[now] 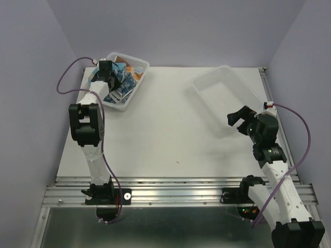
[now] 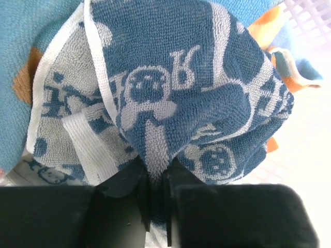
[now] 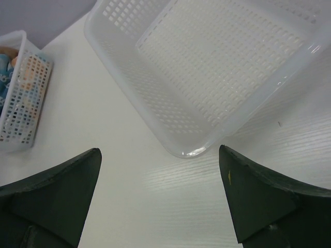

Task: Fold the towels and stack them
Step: Grab crumpled towel, then move the towel to the center of the board

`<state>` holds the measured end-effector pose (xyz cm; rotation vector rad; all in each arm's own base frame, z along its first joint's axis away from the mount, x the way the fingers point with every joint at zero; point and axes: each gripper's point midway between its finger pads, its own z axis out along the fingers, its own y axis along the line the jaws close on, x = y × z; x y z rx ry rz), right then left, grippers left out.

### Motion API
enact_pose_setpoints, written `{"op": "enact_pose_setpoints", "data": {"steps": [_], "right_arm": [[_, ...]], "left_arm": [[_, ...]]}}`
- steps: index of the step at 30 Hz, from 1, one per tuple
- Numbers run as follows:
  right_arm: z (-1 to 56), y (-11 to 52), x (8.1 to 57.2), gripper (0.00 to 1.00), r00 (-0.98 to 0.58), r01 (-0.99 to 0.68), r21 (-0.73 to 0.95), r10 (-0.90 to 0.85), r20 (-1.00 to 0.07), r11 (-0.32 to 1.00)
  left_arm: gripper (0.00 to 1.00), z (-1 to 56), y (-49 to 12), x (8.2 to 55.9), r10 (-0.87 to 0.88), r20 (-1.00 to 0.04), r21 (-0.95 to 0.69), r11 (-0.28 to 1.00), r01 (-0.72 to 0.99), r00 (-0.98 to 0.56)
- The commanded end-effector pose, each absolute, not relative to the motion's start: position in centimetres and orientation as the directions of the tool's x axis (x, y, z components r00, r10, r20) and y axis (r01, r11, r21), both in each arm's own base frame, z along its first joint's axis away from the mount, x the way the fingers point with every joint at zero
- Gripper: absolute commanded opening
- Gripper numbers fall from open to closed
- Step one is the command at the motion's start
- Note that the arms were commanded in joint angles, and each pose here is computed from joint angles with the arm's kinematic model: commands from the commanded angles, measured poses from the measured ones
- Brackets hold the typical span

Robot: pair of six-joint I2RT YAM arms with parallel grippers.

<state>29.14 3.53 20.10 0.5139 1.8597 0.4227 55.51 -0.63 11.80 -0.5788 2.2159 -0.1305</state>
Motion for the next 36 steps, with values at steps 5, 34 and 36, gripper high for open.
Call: {"op": "enact_pose_setpoints", "data": {"steps": [5,34,36], "right_arm": [[20.2,3.3,29.8,1.0,-0.278,0.148,0.517,0.538,-0.796,0.843],[24.1,5.2,27.1,1.0,-0.261,0.01,0.565,0.548,-0.795,0.825],[24.4,5.2,26.7,1.0,-0.26,0.006,0.567,0.549,-0.794,0.824]], "left_arm": [[0.0,18.5,-1.0,55.2,-0.445,-0.754,-0.328,0.892,-0.311,-0.483],[0.0,46.9,-23.8,32.4,-0.468,-0.826,-0.561,0.617,0.552,-0.315],[0.0,47.9,-25.5,30.6,-0.47,-0.818,-0.568,0.57,0.593,-0.332]]}}
